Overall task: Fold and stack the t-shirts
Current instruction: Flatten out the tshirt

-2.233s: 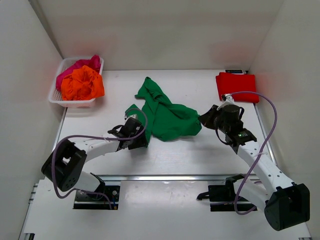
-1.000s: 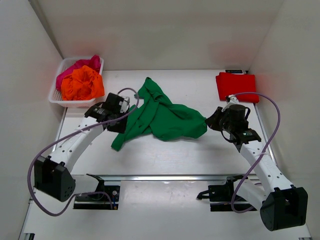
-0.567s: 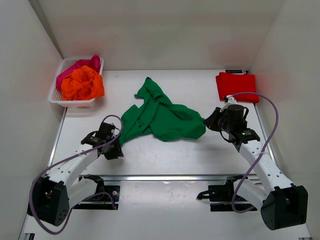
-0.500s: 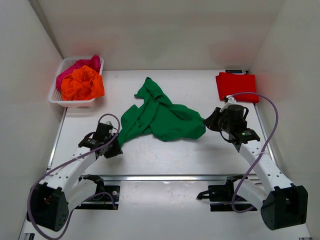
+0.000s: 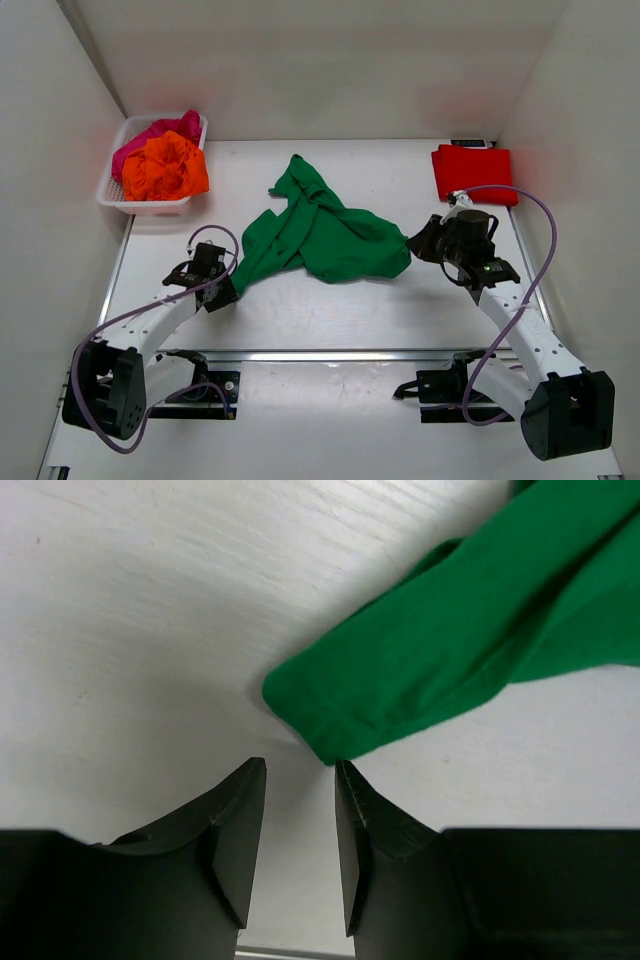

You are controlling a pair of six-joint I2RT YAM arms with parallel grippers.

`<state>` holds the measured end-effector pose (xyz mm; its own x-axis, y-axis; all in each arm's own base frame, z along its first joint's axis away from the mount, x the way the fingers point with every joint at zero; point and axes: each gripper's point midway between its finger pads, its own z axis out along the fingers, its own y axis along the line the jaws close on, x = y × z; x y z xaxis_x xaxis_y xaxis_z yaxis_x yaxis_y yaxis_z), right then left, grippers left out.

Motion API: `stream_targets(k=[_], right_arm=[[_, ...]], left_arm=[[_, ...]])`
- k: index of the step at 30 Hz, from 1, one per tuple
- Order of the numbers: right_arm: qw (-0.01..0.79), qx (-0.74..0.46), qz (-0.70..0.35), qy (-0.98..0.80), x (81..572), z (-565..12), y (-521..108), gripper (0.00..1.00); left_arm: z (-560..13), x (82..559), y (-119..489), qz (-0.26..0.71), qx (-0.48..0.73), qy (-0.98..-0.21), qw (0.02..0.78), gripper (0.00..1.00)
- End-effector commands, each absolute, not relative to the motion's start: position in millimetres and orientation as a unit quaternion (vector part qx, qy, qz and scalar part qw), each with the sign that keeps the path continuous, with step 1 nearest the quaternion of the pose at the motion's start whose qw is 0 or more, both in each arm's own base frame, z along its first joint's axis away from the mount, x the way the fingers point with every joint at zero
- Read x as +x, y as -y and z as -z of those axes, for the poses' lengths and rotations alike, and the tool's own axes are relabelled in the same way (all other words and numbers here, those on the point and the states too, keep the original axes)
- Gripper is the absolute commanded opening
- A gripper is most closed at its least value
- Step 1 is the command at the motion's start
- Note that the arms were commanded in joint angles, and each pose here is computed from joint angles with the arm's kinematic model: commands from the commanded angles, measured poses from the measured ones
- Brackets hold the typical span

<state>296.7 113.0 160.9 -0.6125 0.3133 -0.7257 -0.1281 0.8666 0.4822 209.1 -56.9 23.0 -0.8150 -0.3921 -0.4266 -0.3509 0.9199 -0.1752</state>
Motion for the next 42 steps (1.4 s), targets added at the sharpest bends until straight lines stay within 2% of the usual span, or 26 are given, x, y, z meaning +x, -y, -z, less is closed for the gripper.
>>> stream_targets(k=[1, 7, 18, 19, 21, 22, 24, 27, 30, 31, 32, 33, 34, 35, 38, 42], right_arm=[[0.458, 0.045, -0.259, -0.849, 303.0, -169.3, -111.8, 0.00], [0.455, 0.043, -0.260, -0.851, 303.3, -165.3, -113.0, 0.00], [0.459, 0.043, -0.260, -0.849, 304.0, -168.0, -112.4, 0.00], [0.458, 0.045, -0.257, -0.850, 305.2, -166.3, -110.7, 0.00], [0.459, 0.042, -0.261, -0.849, 303.6, -168.5, -112.5, 0.00], [0.454, 0.045, -0.259, -0.851, 303.1, -165.2, -112.0, 0.00], [0.454, 0.040, -0.257, -0.852, 302.4, -165.4, -111.8, 0.00], [0.468, 0.029, -0.250, -0.847, 310.2, -184.6, -101.8, 0.00], [0.524, 0.029, -0.260, -0.811, 326.0, -244.1, -78.9, 0.00], [0.532, 0.036, -0.255, -0.807, 328.6, -252.9, -67.5, 0.00], [0.565, 0.031, -0.250, -0.785, 331.2, -289.9, -57.9, 0.00], [0.577, 0.026, -0.250, -0.777, 332.5, -303.7, -55.9, 0.00], [0.601, 0.025, -0.247, -0.760, 334.0, -333.3, -47.4, 0.00], [0.627, 0.011, -0.252, -0.737, 327.3, -367.4, -45.8, 0.00], [0.681, -0.018, -0.251, -0.688, 310.9, -437.3, -45.9, 0.01], [0.731, -0.068, -0.251, -0.631, 277.9, -515.8, -61.0, 0.00]], left_arm=[[-25.3, 225.1, 54.2, 0.033, -0.201, -0.943, 0.264, 0.45], [-25.4, 236.2, 63.3, 0.049, -0.203, -0.935, 0.288, 0.43], [-9.0, 234.9, 67.2, 0.036, -0.198, -0.940, 0.276, 0.46], [-7.6, 234.3, 66.6, 0.034, -0.197, -0.941, 0.274, 0.42], [-9.5, 237.2, 68.3, 0.041, -0.193, -0.939, 0.281, 0.21], [-13.1, 240.4, 68.4, 0.045, -0.198, -0.936, 0.288, 0.01], [-22.3, 243.4, 71.1, 0.058, -0.195, -0.932, 0.298, 0.00], [-63.9, 263.2, 77.1, 0.084, -0.182, -0.923, 0.328, 0.00], [-156.6, 307.9, 69.4, 0.100, -0.174, -0.892, 0.405, 0.00], [-209.5, 327.2, 69.3, 0.116, -0.167, -0.867, 0.456, 0.00], [-256.5, 339.4, 62.0, 0.115, -0.169, -0.845, 0.495, 0.00], [-277.7, 344.0, 53.5, 0.110, -0.175, -0.835, 0.510, 0.00], [-323.6, 351.1, 47.1, 0.113, -0.177, -0.810, 0.547, 0.00], [-367.6, 353.3, 43.3, 0.117, -0.178, -0.783, 0.584, 0.00], [-451.9, 348.3, 34.2, 0.129, -0.183, -0.723, 0.653, 0.00], [-529.9, 327.3, 30.8, 0.153, -0.181, -0.663, 0.710, 0.00]])
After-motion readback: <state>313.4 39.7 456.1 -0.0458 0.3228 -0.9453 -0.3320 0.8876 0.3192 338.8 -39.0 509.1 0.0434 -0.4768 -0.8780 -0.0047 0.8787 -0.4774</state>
